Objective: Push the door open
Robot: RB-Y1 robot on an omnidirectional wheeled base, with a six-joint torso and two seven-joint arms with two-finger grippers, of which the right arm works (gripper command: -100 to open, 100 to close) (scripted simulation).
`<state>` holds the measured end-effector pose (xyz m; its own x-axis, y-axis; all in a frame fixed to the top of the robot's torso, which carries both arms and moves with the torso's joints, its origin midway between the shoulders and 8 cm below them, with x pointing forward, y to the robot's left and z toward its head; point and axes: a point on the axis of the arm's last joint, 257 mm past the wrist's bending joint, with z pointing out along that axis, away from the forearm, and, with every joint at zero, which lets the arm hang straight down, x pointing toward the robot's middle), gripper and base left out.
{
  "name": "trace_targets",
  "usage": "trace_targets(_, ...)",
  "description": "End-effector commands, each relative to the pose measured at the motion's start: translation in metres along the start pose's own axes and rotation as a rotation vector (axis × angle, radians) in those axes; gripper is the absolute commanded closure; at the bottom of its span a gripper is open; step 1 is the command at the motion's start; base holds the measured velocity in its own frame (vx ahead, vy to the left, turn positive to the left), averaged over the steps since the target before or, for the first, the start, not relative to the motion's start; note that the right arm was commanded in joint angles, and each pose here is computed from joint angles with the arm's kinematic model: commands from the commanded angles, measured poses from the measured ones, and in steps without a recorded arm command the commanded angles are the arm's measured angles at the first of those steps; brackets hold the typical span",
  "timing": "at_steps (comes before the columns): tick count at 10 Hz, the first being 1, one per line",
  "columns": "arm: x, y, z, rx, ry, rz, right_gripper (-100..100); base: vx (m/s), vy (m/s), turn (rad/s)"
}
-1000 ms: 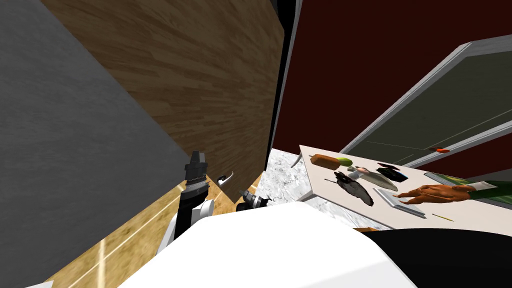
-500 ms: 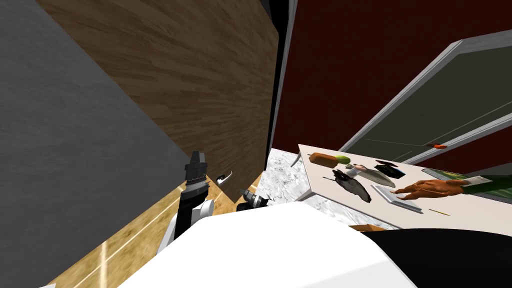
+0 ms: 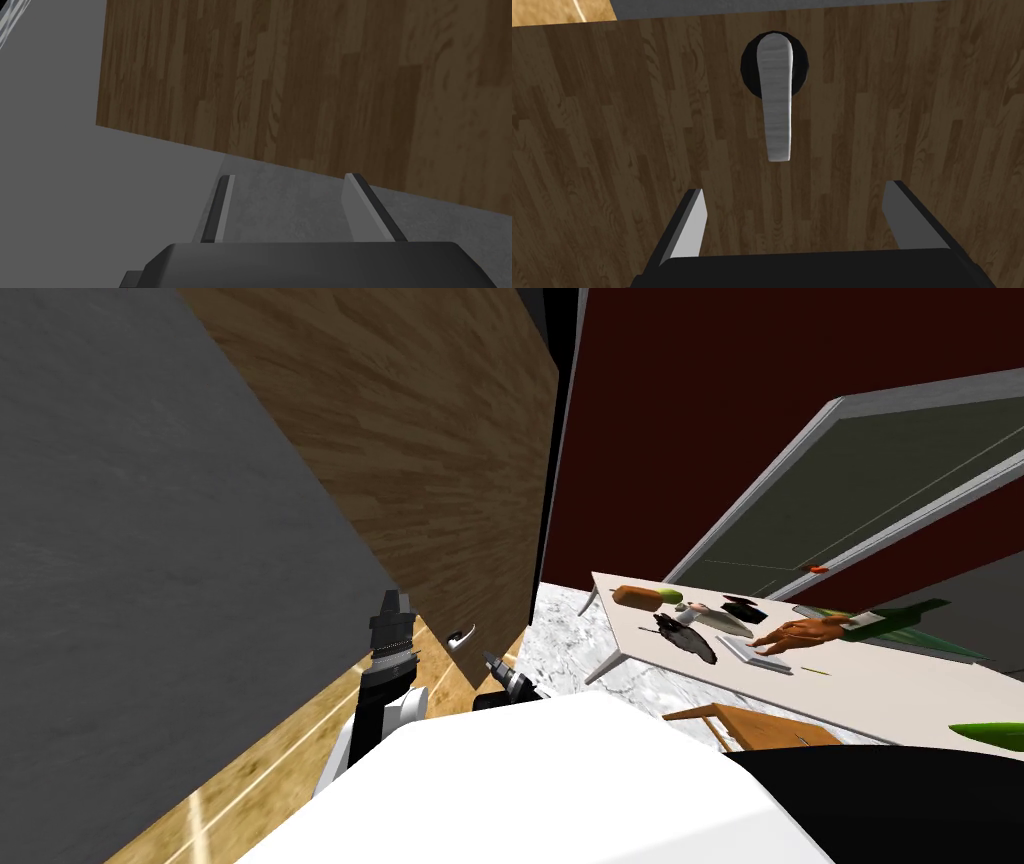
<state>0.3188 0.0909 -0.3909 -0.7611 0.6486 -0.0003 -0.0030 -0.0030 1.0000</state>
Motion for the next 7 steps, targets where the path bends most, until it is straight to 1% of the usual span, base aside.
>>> trace_targets(1,-0.011,0.0,0.0019,0.002,-0.033,-0.001,-100,-0.078,0.143,-0.106)
trace_targets(2,-0.018,-0.001,0.003,0.003,-0.057,-0.001,-100,-0.085,0.119,-0.086)
trace_targets(3,-0.023,-0.001,0.0036,0.004,-0.074,0.0,-100,-0.076,0.109,-0.066)
trace_targets(4,-0.021,0.0,0.0041,0.004,-0.062,0.0,-100,-0.03,0.048,-0.014)
trace_targets(5,-0.025,-0.002,0.0028,0.008,-0.069,-0.007,-100,0.065,0.081,0.034)
trace_targets(7,-0.028,-0.003,0.0026,0.011,-0.074,-0.011,-100,0.168,0.131,0.028)
